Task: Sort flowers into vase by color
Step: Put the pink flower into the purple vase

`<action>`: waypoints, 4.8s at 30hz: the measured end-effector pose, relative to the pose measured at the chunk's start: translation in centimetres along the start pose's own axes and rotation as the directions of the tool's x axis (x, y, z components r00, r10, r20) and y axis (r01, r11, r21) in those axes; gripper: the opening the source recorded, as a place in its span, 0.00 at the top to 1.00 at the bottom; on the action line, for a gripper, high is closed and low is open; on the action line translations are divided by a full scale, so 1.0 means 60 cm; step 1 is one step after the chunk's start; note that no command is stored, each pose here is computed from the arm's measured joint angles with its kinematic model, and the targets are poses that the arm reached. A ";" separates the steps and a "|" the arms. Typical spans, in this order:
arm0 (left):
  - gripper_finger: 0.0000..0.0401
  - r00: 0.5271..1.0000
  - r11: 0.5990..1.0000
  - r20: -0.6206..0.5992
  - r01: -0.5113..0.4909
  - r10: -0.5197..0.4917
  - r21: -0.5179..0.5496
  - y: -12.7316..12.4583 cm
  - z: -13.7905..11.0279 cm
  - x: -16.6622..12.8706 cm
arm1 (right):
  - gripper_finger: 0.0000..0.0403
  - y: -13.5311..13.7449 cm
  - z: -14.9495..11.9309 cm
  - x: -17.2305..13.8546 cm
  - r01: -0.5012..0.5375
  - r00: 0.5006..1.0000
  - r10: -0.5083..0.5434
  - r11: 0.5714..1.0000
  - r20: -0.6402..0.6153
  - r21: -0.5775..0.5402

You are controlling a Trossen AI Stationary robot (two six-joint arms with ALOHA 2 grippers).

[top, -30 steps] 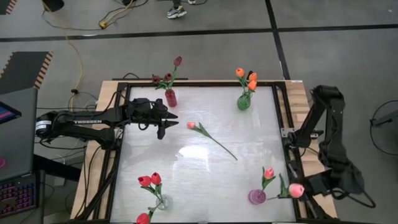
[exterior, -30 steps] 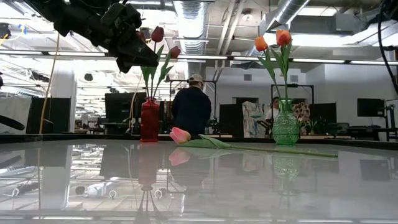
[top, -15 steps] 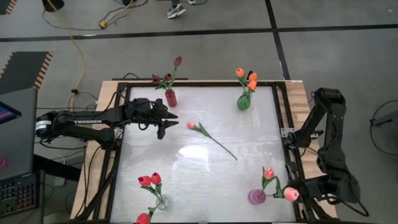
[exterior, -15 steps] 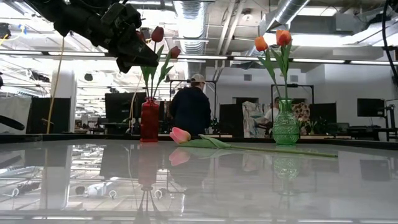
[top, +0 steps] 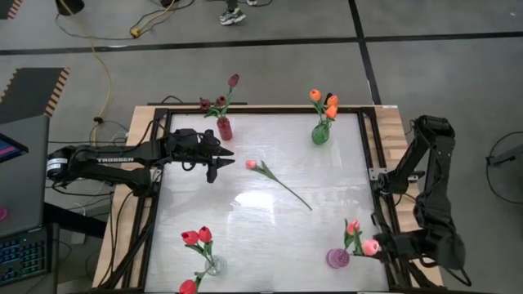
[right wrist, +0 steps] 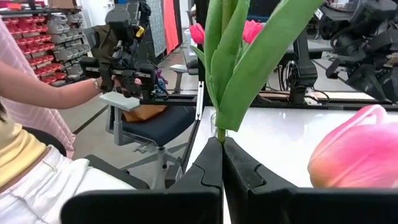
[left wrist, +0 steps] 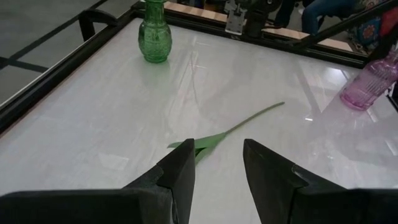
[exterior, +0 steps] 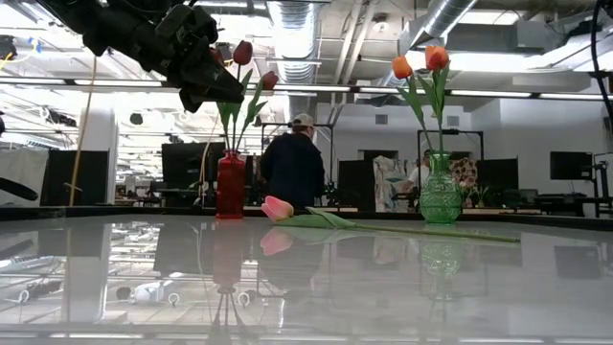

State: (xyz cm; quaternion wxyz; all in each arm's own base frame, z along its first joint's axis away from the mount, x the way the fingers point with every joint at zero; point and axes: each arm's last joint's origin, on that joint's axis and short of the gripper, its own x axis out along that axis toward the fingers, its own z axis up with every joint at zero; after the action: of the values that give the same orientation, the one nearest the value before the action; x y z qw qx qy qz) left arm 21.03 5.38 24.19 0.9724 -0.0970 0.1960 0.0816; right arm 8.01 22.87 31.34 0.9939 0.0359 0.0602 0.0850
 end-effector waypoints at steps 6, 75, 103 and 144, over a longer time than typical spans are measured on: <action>0.69 1.000 1.000 0.000 0.000 0.000 0.000 0.000 0.000 0.000 | 0.93 -0.003 -0.001 0.004 0.014 1.000 -0.014 1.000 -0.005 0.013; 0.69 1.000 1.000 -0.001 0.000 0.000 0.001 0.000 0.000 0.000 | 0.62 -0.025 -0.031 -0.007 -0.152 0.950 0.165 0.986 -0.266 0.068; 0.69 1.000 1.000 -0.001 0.000 0.000 0.001 0.000 0.000 0.000 | 0.62 -0.073 0.001 -0.037 -0.200 0.916 0.266 0.952 -0.299 0.234; 0.69 1.000 1.000 -0.001 0.000 0.000 0.001 0.000 0.000 0.000 | 0.62 -0.247 0.007 0.029 0.431 0.838 -0.383 0.902 -0.389 0.041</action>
State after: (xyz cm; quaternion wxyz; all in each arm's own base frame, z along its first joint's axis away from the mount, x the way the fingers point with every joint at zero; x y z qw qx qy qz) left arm 21.03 5.38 24.18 0.9723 -0.0967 0.1965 0.0814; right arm 12.19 8.57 30.34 0.9552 0.0687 0.2585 -0.1270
